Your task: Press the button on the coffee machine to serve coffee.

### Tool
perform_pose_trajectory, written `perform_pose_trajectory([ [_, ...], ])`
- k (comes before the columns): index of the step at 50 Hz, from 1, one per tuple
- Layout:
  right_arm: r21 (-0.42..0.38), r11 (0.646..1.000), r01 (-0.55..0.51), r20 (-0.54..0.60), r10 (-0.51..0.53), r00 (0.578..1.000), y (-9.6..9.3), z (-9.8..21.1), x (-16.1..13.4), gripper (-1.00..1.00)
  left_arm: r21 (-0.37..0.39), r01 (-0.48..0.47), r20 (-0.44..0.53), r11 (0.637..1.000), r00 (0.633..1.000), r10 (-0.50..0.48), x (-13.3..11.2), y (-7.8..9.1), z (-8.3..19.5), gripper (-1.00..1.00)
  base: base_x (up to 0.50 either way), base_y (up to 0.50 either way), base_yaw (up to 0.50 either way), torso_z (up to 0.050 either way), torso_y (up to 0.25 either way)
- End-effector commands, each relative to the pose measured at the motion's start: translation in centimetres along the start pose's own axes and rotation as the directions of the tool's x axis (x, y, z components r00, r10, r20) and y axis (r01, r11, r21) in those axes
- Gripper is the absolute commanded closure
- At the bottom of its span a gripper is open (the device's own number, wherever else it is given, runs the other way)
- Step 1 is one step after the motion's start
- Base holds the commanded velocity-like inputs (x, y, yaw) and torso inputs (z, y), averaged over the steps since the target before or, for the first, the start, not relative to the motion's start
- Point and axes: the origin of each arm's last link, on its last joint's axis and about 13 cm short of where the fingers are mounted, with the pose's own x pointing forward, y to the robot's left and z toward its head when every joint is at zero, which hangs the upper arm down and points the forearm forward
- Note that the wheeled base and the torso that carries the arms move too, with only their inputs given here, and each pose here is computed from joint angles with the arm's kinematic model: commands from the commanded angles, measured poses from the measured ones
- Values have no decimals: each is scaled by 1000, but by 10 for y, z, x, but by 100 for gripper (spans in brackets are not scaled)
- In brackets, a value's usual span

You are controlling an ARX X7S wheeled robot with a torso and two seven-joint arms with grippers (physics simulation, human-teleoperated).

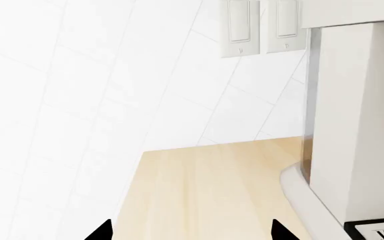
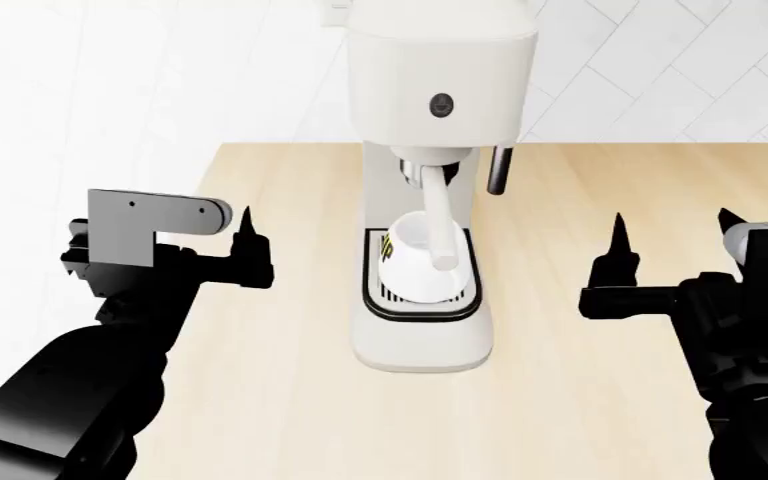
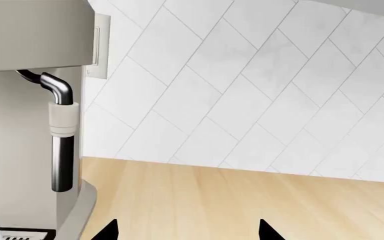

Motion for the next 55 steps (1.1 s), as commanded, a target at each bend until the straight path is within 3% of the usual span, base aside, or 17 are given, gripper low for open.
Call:
perform_pose_trajectory([
  [1,-2,1000,10,6,-10,1000,-2,2,-1,-100,-3,6,0,1000,1000,-6,-1,-1,-1,-100,246,0,0,0,0],
  [10,-4,1000,29,5,-29,1000,-6,4,-6,-100,5,3,5,1000,1000,-3,-2,2,2,-100,229,0,0,0,0],
  [18,30,999,-30,30,29,999,-3,12,-6,-100,2,4,0,1000,1000,-4,-1,1,0,-100,14,0,0,0,0],
  [23,-28,997,-74,52,75,996,0,40,-15,-100,1,5,-3,1000,1000,-5,-2,1,-1,-100,0,0,0,0,0],
  [37,-17,992,-128,267,128,955,1,66,-41,-100,0,9,-9,1000,1000,-9,-1,-2,-4,-100,0,0,0,0,0],
  [46,-43,948,-316,265,316,911,13,71,-40,-100,-1,9,-11,1000,1000,-9,0,-2,-4,-100,0,0,0,0,0],
  [47,-36,945,-326,262,324,909,14,72,-40,-100,-1,8,-10,1000,1000,-8,-1,-2,-4,-100,0,0,0,0,0],
  [48,17,943,-333,221,322,921,14,72,-38,-100,-1,7,-11,1000,1000,-7,-1,-1,-4,-100,0,0,0,0,0],
  [50,109,912,-394,240,361,901,16,80,-38,-100,-2,6,-12,1000,1000,-6,-1,-1,-5,-100,0,0,0,0,0],
  [55,149,878,-456,165,432,887,20,90,-36,-100,-1,5,-9,1000,1000,-5,-1,2,-3,-100,0,0,0,0,0],
])
